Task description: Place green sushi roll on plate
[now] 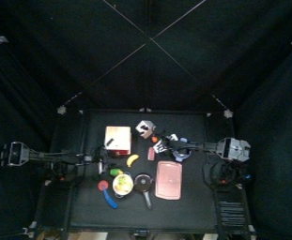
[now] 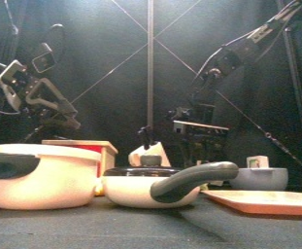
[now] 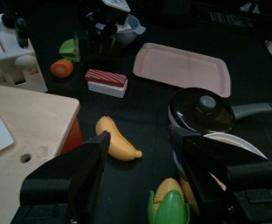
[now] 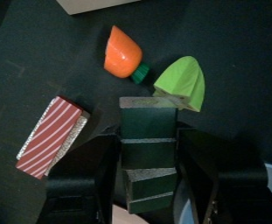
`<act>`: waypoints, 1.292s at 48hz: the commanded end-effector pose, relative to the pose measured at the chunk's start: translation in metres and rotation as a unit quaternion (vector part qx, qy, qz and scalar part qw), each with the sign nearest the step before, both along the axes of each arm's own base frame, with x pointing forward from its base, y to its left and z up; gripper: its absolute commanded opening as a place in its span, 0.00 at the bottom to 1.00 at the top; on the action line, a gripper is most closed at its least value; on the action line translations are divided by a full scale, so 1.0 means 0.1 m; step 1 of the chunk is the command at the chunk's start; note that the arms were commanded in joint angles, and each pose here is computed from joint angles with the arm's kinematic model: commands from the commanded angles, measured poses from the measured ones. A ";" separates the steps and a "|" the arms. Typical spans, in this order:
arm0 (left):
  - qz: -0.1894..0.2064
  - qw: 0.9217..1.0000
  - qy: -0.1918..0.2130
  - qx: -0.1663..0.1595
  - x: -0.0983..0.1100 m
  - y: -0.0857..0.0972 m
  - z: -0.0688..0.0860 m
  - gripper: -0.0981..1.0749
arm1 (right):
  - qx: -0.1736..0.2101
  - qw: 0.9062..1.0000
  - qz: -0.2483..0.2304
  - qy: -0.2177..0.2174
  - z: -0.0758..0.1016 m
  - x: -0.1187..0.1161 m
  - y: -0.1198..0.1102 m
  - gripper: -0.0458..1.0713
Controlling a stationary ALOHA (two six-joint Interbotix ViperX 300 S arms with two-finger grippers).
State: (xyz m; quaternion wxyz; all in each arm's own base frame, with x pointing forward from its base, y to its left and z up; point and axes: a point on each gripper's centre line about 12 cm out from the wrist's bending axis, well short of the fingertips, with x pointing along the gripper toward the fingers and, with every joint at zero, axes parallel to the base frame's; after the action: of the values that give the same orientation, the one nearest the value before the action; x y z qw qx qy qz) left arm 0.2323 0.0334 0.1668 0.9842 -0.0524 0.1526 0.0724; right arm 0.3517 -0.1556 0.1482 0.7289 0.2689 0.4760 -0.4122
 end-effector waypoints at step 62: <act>-0.007 1.000 -0.008 0.001 0.04 -0.03 0.04 0.86 | 0.136 0.978 -0.084 -0.135 0.49 -0.33 1.46 0.57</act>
State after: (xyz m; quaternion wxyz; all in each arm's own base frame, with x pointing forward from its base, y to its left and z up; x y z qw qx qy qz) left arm 0.2326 0.0308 0.1667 0.9845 -0.0512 0.1537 0.0671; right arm 0.3198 -0.0182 0.1844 0.6992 0.4428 0.4208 -0.3714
